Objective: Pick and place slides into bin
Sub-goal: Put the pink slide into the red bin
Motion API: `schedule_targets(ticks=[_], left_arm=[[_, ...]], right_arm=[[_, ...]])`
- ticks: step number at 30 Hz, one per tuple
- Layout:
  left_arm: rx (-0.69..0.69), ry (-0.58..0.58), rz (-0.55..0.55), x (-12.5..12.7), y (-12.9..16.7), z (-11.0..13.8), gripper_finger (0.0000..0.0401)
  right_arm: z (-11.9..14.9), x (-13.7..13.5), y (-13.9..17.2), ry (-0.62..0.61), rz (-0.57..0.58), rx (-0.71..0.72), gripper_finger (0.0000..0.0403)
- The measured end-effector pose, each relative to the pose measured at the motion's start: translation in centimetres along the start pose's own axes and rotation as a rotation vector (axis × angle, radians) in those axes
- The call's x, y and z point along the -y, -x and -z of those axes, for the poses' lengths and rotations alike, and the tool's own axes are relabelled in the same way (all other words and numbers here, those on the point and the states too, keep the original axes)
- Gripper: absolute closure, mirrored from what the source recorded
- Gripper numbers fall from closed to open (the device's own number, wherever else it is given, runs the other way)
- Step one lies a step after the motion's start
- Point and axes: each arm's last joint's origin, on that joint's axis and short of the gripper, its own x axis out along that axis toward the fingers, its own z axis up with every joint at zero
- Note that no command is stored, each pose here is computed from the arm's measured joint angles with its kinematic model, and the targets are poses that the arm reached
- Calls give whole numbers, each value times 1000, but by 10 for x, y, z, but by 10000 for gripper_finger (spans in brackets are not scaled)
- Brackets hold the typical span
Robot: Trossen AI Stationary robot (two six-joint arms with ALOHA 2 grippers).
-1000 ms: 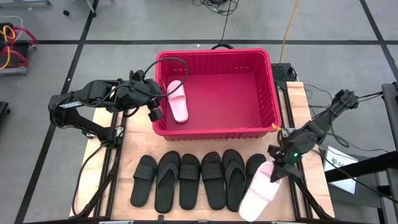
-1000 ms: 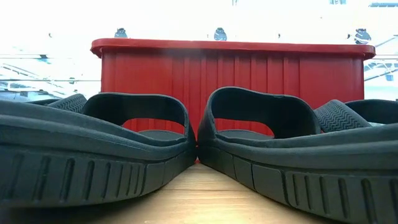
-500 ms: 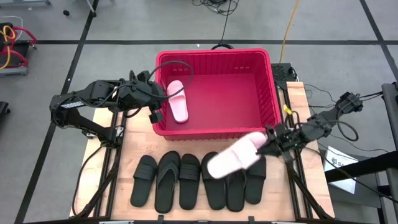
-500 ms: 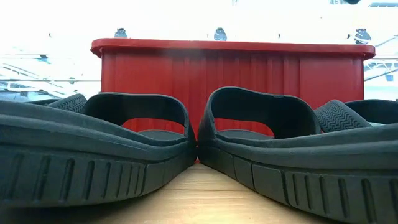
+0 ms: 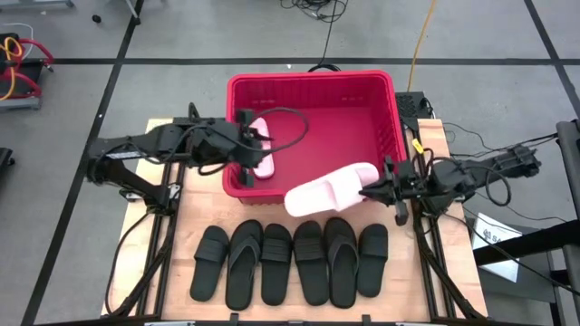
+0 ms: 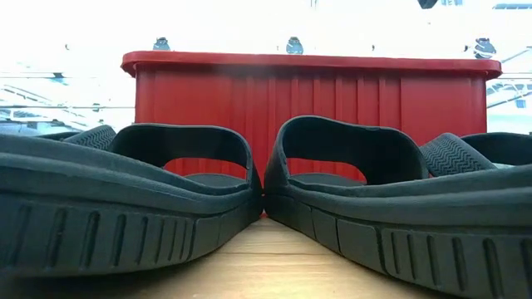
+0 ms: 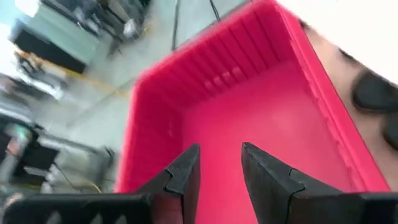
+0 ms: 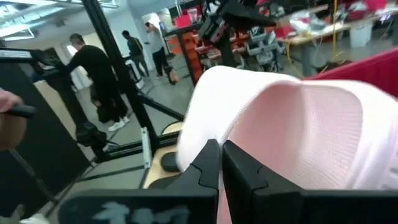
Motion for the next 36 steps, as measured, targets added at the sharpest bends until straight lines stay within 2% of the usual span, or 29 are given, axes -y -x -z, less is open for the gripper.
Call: schedule_targets(ticks=[5,14,22,36], left_arm=[[106,-54,-37,3,-24,-16,277],[257,-51,54,13,-52,-29,277],[239,-60,81,26,-78,-29,277],[236,-38,90,31,-89,-29,277]], right_arm=[[2,3,-5,38,31,-12,403],[2,13,-16,88,104,-16,403],[-4,19,-24,124,118,43,403],[-4,23,-29,154,139,45,403]])
